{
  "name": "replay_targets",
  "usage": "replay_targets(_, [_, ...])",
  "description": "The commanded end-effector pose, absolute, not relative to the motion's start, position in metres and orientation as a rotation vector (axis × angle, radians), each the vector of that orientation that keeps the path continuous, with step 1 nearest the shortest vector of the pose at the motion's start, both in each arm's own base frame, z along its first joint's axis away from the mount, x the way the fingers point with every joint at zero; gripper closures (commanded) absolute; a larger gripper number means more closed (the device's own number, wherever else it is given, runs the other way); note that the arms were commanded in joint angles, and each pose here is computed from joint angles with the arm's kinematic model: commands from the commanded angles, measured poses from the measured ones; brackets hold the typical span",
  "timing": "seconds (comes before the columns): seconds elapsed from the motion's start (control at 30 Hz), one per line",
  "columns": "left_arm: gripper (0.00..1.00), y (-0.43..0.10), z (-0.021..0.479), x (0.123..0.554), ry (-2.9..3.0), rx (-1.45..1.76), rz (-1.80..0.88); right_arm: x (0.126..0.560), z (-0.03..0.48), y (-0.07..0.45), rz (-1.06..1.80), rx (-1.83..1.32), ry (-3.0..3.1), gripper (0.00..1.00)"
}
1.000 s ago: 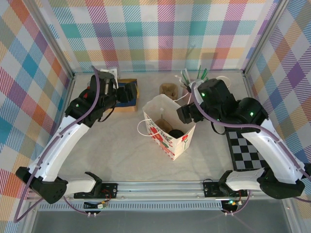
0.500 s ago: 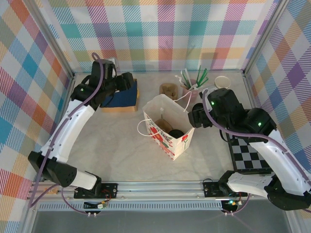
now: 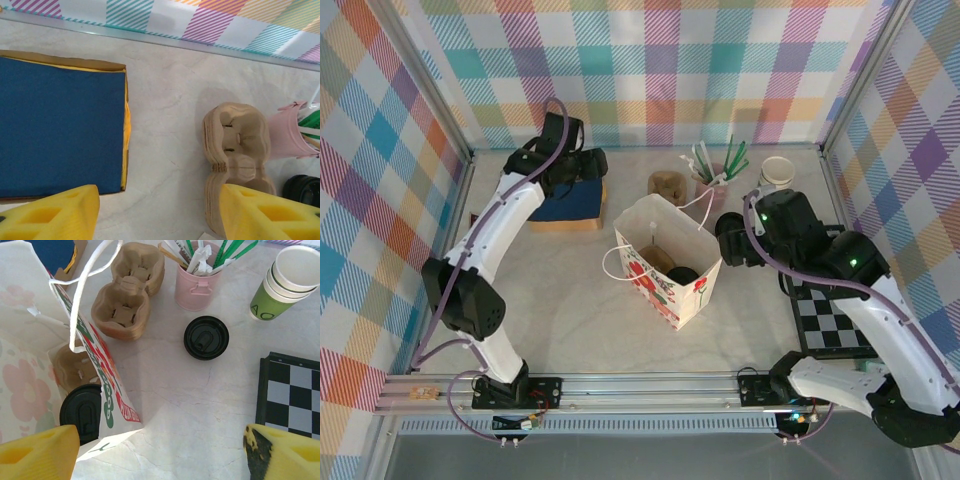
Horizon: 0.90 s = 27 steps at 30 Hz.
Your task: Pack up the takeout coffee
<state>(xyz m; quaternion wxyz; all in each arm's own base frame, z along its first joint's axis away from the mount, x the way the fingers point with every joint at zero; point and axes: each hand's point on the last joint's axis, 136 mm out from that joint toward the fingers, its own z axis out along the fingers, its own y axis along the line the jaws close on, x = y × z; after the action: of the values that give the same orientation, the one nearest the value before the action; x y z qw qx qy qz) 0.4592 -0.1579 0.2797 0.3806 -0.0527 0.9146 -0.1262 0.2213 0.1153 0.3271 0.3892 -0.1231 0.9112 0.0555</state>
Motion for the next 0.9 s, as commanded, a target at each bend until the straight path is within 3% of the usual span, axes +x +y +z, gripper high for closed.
replay_targets(0.0, [0.36, -0.152, 0.28, 0.468, 2.341, -0.129, -0.295, 0.223, 0.326, 0.115, 0.212, -0.26, 2.316, 0.15])
replay_targets(0.87, [0.49, -0.148, 0.171, 0.513, 2.566, -0.138, -0.176, 0.246, 0.268, 0.072, 0.321, 0.105, 2.42, 0.14])
